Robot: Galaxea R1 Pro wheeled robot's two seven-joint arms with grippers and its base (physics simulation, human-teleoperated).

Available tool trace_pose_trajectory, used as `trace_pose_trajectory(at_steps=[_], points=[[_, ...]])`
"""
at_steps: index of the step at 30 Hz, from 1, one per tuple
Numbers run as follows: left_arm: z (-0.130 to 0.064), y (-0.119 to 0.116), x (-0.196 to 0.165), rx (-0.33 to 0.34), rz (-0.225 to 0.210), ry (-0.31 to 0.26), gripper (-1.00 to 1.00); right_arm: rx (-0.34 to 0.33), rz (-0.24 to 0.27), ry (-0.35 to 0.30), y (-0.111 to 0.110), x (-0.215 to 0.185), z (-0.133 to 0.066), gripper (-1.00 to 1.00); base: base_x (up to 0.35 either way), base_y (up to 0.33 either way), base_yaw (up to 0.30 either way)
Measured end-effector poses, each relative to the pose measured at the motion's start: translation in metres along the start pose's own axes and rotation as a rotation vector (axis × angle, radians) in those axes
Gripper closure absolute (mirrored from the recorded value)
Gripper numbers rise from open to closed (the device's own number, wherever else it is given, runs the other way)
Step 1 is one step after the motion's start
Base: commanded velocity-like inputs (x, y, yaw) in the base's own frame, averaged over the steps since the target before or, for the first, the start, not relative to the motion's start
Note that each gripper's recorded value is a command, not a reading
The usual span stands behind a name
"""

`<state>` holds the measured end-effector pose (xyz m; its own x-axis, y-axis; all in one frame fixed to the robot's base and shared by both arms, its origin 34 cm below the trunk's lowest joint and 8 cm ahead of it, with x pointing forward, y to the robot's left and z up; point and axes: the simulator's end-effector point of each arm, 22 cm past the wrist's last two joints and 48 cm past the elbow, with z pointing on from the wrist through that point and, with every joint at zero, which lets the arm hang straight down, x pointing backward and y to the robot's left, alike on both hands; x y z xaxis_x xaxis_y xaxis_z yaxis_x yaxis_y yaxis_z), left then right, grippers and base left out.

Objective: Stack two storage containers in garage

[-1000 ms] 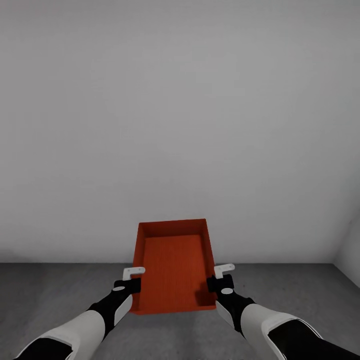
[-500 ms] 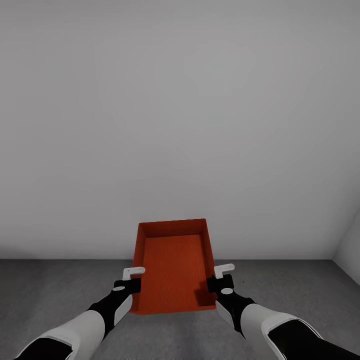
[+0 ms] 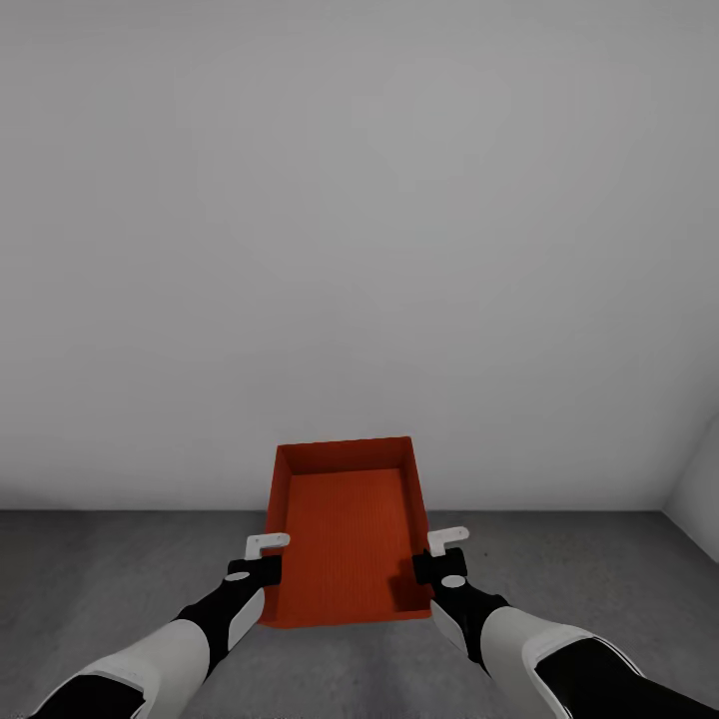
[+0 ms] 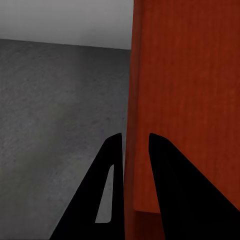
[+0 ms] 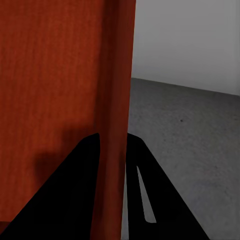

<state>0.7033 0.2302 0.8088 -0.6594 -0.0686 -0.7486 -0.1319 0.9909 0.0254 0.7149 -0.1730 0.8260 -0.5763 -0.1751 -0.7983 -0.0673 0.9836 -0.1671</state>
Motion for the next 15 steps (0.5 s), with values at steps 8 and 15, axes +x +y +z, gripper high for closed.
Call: trace_pose_trajectory(at_steps=[8,15], points=[[0.003,0.0,0.007,-0.001,0.001,0.013,1.0,-0.002,-0.001,0.012,0.001,0.007,0.003,1.0,0.0,0.0,0.0],[0.006,0.0,0.013,-0.002,0.003,0.024,1.0,-0.004,-0.001,0.023,0.003,0.013,0.005,1.0,0.0,0.0,0.0]])
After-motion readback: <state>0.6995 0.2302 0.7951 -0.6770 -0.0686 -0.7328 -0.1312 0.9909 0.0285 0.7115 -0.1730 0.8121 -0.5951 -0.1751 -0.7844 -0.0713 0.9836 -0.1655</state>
